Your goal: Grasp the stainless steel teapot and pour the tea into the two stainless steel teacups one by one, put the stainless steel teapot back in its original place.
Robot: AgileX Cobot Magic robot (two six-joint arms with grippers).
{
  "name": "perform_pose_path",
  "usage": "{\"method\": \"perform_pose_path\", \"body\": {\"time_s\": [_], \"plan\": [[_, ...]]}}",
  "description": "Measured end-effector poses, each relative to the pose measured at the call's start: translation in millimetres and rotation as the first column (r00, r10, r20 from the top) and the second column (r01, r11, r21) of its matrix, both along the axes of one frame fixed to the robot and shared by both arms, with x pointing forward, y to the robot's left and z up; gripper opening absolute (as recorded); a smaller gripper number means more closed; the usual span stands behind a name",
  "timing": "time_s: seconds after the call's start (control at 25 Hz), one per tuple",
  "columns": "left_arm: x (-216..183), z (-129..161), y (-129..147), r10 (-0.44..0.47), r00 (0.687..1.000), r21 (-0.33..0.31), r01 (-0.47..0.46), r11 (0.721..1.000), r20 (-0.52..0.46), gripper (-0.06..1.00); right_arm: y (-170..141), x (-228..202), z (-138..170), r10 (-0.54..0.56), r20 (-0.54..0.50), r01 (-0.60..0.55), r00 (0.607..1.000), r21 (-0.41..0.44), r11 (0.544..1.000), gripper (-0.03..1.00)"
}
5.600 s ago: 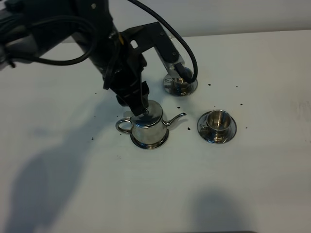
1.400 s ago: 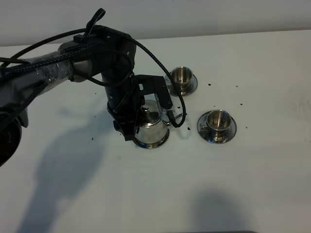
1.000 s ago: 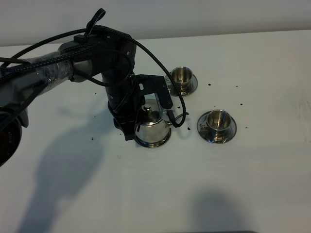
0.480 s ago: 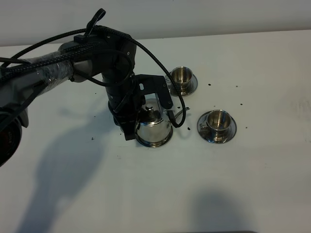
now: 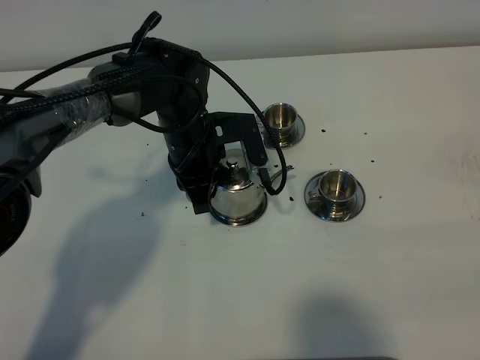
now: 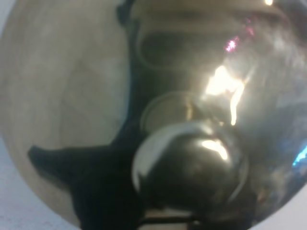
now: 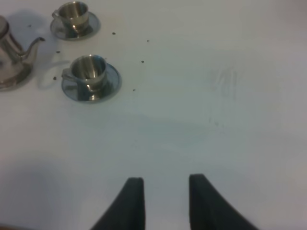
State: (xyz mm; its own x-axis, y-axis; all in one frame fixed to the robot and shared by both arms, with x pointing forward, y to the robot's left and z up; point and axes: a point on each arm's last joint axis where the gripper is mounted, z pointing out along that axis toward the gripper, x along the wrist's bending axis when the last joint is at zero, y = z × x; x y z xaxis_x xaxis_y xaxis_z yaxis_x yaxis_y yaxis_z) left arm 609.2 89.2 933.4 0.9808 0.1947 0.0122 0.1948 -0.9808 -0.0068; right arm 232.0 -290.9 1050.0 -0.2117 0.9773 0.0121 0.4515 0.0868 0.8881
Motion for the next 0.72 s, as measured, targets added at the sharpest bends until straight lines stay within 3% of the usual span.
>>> {"method": "perform_pose_path", "body": {"time_s": [0.48,0.72], "plan": [[1,7,-1,0.002,1.000,-0.021,-0.001,1.000,0.028,0.22,0,0,0,0.000,0.000,0.000,1.000,0.000,1.000,0.22],[1,33,-2,0.010,0.994,-0.086,0.000,0.996,0.108,0.22,0,0,0,0.000,0.000,0.000,1.000,0.000,1.000,0.22]]}}
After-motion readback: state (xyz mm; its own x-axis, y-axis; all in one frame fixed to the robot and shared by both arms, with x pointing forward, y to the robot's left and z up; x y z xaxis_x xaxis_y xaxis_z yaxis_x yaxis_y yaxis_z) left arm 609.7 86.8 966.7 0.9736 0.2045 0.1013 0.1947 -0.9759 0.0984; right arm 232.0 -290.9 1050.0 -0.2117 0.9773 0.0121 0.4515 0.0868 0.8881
